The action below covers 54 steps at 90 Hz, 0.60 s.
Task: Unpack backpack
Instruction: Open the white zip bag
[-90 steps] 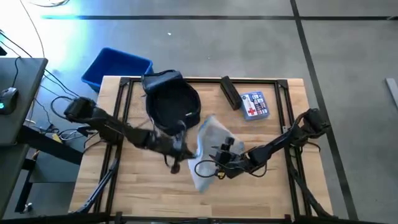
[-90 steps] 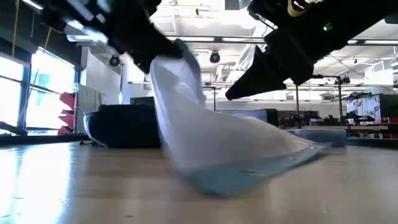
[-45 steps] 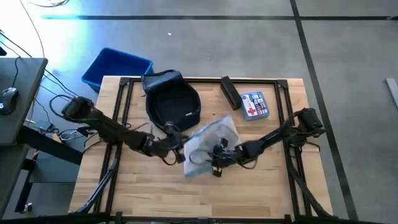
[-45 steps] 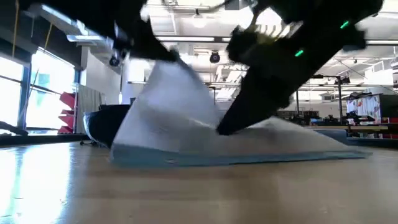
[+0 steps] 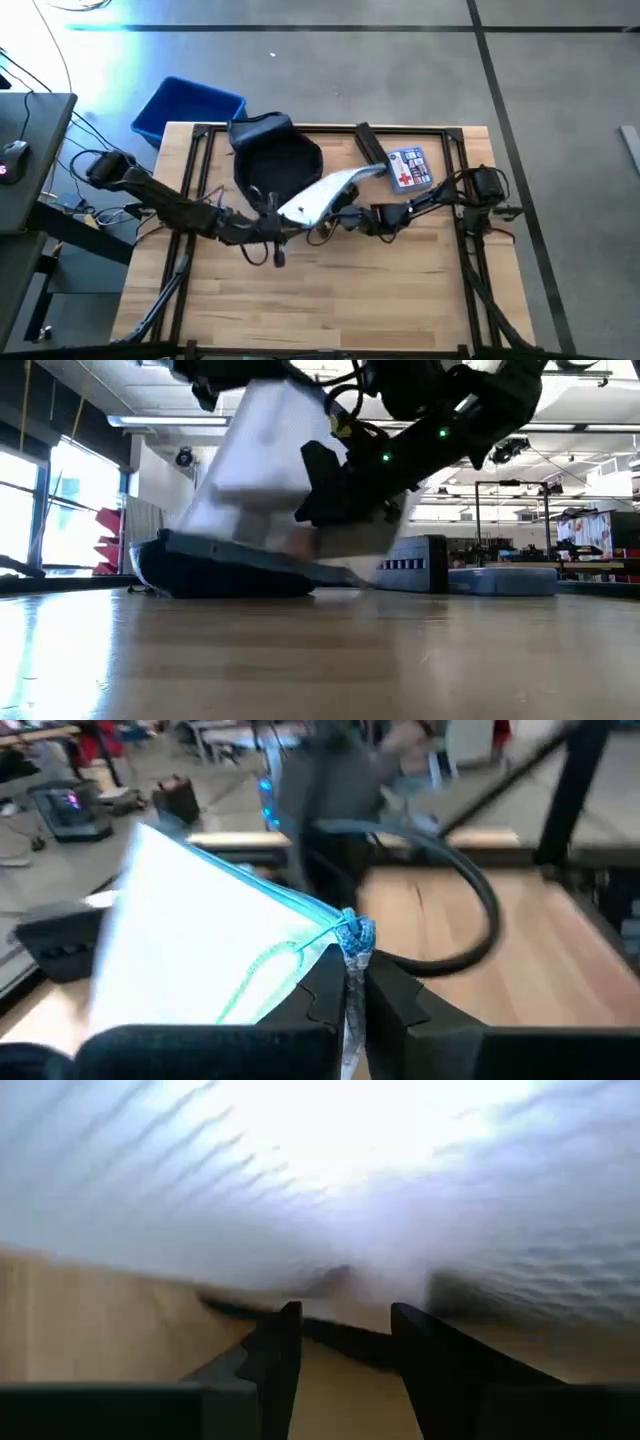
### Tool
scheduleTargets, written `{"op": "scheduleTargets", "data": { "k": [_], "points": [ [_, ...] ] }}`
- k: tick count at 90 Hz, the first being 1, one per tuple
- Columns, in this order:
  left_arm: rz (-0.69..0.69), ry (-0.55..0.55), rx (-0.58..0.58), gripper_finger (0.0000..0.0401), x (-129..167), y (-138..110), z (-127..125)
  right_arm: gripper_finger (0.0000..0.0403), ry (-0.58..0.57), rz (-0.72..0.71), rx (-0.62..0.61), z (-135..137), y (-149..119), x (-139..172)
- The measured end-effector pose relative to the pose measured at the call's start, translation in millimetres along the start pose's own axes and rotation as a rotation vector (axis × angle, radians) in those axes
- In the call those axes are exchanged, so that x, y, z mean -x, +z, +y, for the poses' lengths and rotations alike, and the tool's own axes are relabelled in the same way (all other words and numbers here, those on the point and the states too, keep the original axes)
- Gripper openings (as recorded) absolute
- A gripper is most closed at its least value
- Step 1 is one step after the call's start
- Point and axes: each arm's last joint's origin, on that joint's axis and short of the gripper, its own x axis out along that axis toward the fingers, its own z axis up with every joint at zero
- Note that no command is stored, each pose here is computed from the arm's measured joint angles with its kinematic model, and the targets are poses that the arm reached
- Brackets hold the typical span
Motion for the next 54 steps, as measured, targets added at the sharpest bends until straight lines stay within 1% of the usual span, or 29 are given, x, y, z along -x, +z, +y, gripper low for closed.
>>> {"op": "scheduleTargets", "data": {
  "k": [5,10,13,17,20,25,34,40,46,50,54],
  "points": [
    [0.052,-0.022,-0.037,0.0,-4,-11,-8,0.0144,0.019,0.037,-0.001,2,-4,2],
    [0.112,-0.036,-0.057,0.0,-7,-24,-16,0.0144,0.07,0.099,-0.043,5,-10,5],
    [0.148,-0.028,-0.066,0.0,-8,-31,-21,0.0144,0.095,0.133,-0.064,8,-13,7],
    [0.178,-0.006,-0.075,0.0,-10,-40,-25,0.0144,0.114,0.162,-0.058,13,-17,12],
    [0.192,0.015,-0.085,0.0,-12,-45,-28,0.0144,0.107,0.179,-0.022,16,-20,16],
    [0.205,0.05,-0.103,0.0,-13,-51,-30,0.0144,0.074,0.239,0.097,21,-24,23],
    [0.206,0.124,-0.124,0.0,-16,-56,-31,0.0144,0.073,0.427,0.287,29,-18,35],
    [0.195,0.188,-0.123,0.0,-16,-57,-30,0.0144,0.107,0.55,0.364,37,-7,43],
    [0.184,0.221,-0.113,0.0,-15,-56,-29,0.0144,0.145,0.64,0.407,45,-1,54],
    [0.183,0.229,-0.115,0.0,-15,-56,-29,0.0144,0.165,0.655,0.422,54,0,62],
    [0.184,0.223,-0.118,0.0,-15,-57,-30,0.0144,0.197,0.623,0.465,65,1,72]
  ]
}}
